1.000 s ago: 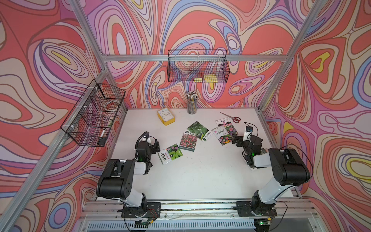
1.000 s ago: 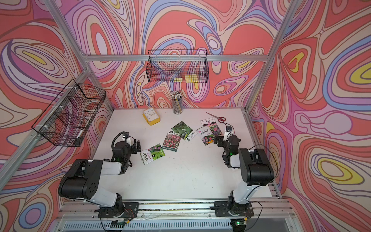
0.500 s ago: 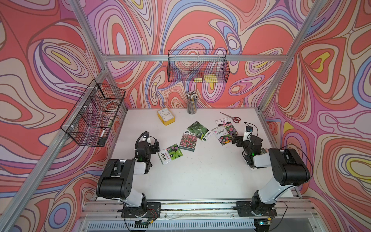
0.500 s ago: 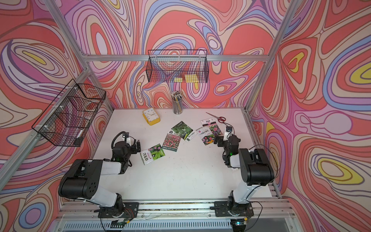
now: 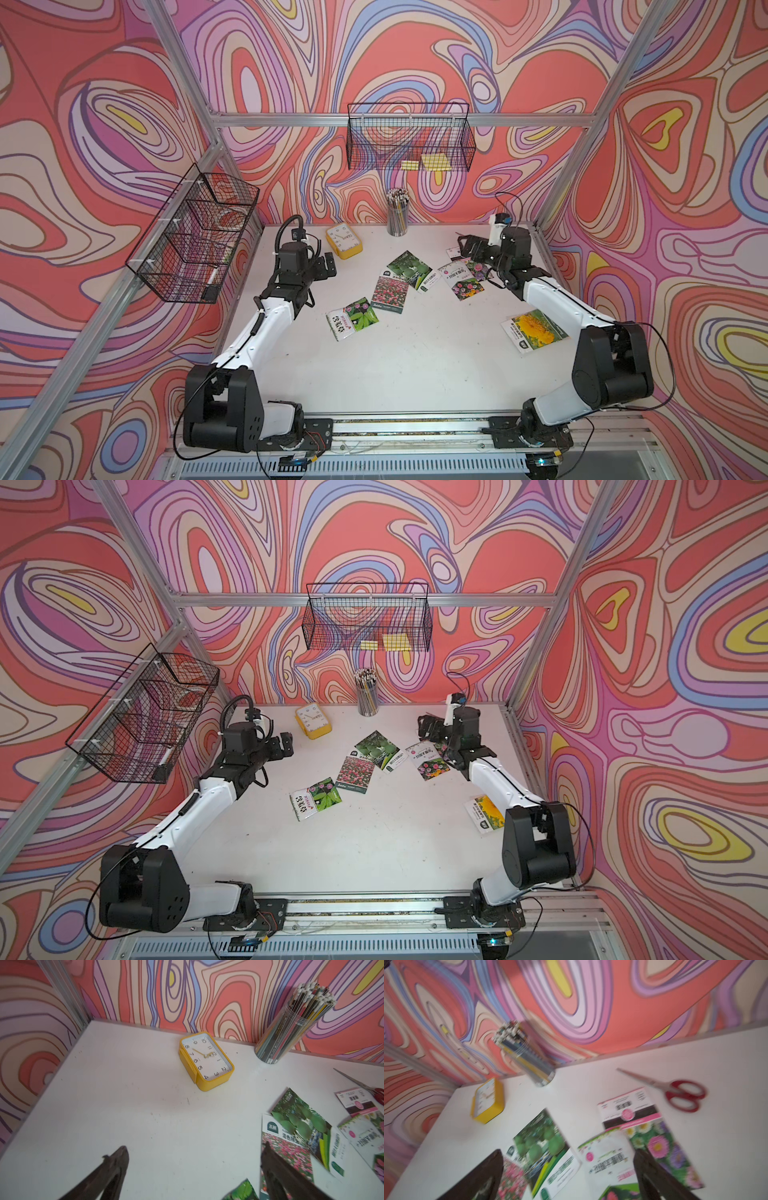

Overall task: Arrange the seed packets in a row
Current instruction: Pick up the seed packet from the center of the board, then place the seed packet at the center of the board.

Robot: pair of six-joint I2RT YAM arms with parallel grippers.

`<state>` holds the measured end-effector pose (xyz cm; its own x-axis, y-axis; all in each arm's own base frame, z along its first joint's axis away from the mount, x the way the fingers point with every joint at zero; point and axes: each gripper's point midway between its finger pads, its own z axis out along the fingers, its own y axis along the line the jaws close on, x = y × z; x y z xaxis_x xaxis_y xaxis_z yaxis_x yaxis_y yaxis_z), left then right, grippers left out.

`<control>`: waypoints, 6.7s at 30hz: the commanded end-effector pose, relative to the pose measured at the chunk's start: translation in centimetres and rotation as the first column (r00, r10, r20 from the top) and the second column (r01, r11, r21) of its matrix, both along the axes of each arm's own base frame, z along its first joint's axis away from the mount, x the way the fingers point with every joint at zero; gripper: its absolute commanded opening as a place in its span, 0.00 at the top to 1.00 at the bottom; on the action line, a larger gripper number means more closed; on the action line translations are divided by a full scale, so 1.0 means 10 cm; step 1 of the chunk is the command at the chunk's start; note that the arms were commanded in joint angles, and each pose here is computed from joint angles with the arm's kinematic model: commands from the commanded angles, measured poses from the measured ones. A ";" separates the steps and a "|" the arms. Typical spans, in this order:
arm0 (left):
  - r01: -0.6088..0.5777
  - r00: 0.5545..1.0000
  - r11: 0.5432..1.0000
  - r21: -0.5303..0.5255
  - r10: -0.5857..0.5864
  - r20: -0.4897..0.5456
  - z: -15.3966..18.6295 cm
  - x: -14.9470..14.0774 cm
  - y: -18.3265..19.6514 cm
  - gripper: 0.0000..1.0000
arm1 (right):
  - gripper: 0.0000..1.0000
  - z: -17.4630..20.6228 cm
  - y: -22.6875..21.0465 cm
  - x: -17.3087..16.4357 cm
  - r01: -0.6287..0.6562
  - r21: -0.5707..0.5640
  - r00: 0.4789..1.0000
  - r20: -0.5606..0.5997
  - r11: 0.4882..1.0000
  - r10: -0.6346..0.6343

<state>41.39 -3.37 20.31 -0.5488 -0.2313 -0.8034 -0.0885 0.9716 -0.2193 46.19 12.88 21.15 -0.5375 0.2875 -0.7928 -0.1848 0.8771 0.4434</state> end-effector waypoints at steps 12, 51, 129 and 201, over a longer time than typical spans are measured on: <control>-0.311 0.810 0.913 -0.263 0.110 -0.575 -1.30 -1.38 -0.20 0.10 | 0.05 -1.09 2.34 -1.23 -0.305 0.390 0.778 -0.425 0.869 0.464; -0.192 0.825 0.804 -0.562 -0.178 -0.537 -1.44 -1.20 -0.86 0.57 | 0.60 -1.82 2.86 -1.17 -0.085 0.602 0.638 -0.579 0.794 0.507; 0.068 0.996 0.743 -0.666 -0.084 0.007 -0.07 -0.73 -1.29 1.00 | 0.06 -0.31 2.34 -0.84 -0.355 0.826 0.681 -0.091 0.437 0.726; -0.230 0.970 0.947 -0.222 0.206 -0.128 0.54 -0.95 0.15 0.01 | 0.30 -1.34 4.34 -1.54 -0.269 0.250 0.826 -0.436 0.930 0.356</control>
<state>31.11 -0.91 25.33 -0.5275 -0.5392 -0.6565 -0.3820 0.8408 -0.3837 29.62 59.37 5.27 -0.9483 0.1193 -0.2941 -0.1486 0.6519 0.7436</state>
